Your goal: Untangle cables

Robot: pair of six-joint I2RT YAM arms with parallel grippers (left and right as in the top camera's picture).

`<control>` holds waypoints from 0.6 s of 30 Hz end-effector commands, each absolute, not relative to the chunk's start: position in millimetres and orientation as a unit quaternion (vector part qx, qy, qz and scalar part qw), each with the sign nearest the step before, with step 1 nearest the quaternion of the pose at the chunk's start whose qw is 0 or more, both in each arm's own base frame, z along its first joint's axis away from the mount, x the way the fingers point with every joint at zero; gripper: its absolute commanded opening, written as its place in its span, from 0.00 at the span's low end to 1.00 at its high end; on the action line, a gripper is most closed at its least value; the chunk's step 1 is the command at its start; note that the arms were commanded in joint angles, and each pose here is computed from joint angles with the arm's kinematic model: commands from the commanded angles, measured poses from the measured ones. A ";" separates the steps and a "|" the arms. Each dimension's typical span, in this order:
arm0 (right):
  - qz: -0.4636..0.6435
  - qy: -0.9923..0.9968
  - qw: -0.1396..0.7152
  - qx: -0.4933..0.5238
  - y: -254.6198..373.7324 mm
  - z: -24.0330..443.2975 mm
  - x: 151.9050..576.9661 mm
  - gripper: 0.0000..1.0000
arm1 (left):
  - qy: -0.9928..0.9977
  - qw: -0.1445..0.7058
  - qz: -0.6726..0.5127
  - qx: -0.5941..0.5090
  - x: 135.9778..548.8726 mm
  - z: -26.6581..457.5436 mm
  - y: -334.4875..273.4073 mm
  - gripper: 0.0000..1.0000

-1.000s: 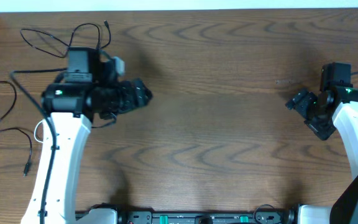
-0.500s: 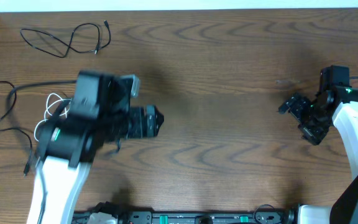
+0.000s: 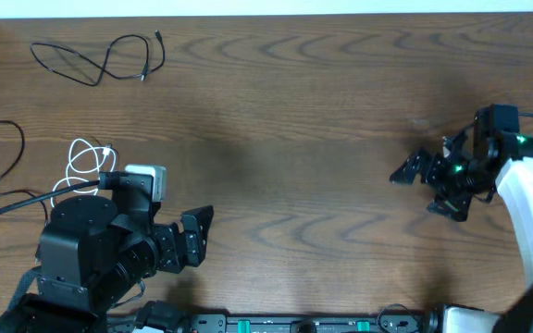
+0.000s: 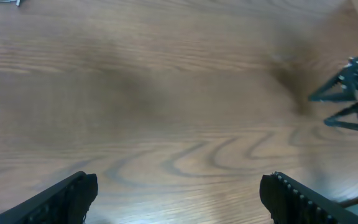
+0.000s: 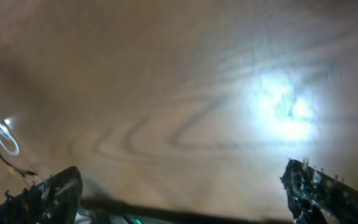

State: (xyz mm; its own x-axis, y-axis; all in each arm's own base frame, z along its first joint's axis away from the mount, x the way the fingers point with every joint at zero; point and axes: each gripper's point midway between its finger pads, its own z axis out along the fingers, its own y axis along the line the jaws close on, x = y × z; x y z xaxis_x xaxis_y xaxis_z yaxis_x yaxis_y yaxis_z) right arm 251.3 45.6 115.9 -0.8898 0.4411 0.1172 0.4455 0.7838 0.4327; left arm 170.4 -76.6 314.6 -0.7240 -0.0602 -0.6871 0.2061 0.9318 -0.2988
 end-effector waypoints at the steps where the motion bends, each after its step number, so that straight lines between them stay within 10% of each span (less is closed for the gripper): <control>1: -0.201 -0.961 -0.038 -0.186 48.0 137.4 236.5 0.99 | 0.912 0.371 -0.171 0.042 171.3 313.7 -74.3 0.89; 18: -0.239 -0.929 -0.280 -0.031 83.6 243.9 155.2 0.99 | 0.913 0.369 -0.170 0.042 172.2 312.8 -74.5 0.89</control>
State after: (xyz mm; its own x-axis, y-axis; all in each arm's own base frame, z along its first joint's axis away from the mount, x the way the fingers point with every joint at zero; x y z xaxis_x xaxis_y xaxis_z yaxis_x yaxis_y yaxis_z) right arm 161.6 85.4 238.6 -0.8622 0.1960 -0.4671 -0.0544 0.8809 0.4701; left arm 171.3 -76.0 313.6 -0.7268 -0.0597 -0.6843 0.2014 0.9339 -0.2954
